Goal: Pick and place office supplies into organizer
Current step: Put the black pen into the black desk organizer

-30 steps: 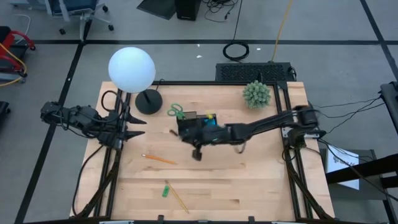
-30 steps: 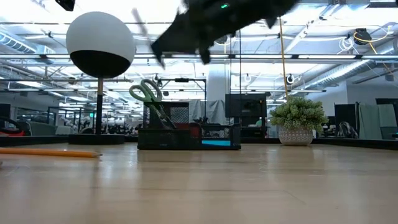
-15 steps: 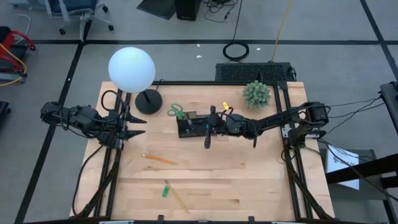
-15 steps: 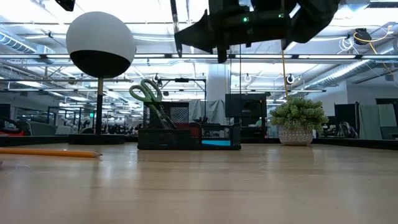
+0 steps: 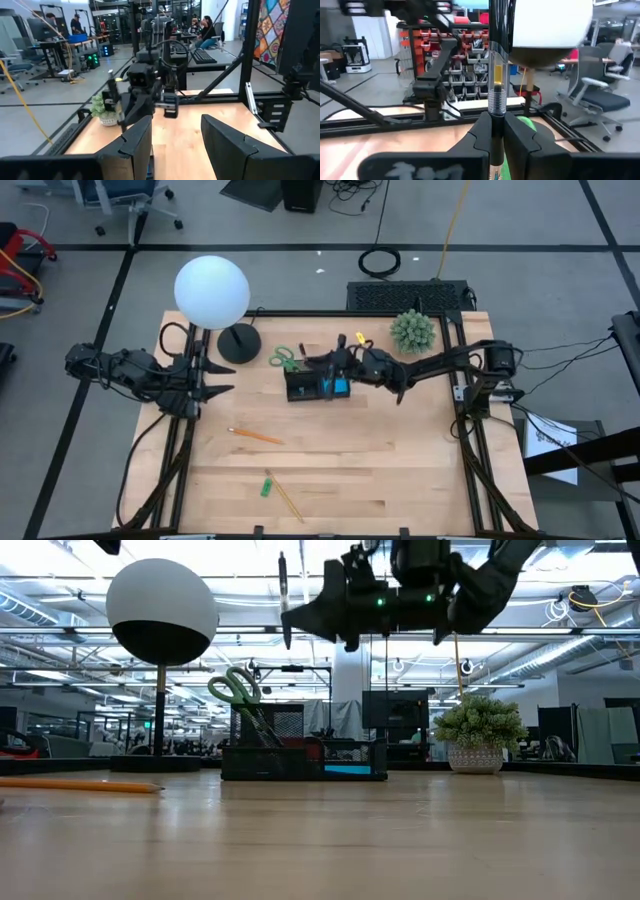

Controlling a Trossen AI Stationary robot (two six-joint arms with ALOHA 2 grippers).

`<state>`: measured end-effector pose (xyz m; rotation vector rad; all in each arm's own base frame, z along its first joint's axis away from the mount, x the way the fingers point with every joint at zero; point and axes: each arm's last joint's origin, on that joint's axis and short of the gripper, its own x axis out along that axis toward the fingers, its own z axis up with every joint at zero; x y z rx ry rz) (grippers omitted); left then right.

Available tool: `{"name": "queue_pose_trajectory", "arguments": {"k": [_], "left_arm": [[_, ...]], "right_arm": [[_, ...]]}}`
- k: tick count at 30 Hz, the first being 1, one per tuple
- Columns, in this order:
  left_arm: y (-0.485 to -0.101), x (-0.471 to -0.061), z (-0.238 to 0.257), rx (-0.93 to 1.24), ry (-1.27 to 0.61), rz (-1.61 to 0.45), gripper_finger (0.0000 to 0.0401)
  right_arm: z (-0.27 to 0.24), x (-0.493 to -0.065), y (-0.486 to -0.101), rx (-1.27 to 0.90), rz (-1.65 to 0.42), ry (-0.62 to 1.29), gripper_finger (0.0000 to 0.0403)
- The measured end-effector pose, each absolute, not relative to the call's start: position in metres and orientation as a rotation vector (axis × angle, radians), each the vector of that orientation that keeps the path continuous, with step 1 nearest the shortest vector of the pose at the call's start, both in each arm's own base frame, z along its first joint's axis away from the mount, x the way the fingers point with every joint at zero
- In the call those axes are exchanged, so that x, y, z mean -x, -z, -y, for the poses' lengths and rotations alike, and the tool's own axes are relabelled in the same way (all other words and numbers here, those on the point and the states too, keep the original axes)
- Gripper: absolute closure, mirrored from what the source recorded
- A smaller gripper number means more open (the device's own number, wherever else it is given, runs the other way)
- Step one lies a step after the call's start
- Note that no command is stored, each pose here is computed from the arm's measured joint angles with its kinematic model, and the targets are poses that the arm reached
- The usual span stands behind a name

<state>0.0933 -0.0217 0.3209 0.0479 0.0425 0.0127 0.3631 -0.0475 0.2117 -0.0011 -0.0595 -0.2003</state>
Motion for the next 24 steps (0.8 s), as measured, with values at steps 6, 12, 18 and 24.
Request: {"name": "queue_pose_trajectory", "arguments": {"k": [6,12,18,24], "left_arm": [[-0.321,-0.097,0.022,-0.121,-0.047,-0.047,0.0229],[-0.323,-0.105,0.023,-0.189,-0.114,-0.041,0.0229],[-0.322,-0.111,0.025,-0.235,-0.113,-0.050,0.0229],[-0.322,-0.112,0.025,-0.232,-0.115,-0.053,0.0229]], "right_arm": [[0.063,-0.361,-0.206,-0.040,0.008,0.168,0.0385],[0.065,-0.361,-0.207,-0.004,0.009,0.173,0.0385],[0.071,-0.363,-0.198,0.002,-0.006,0.186,0.0385],[0.075,-0.367,-0.184,-0.004,0.009,0.176,0.0385]]}}
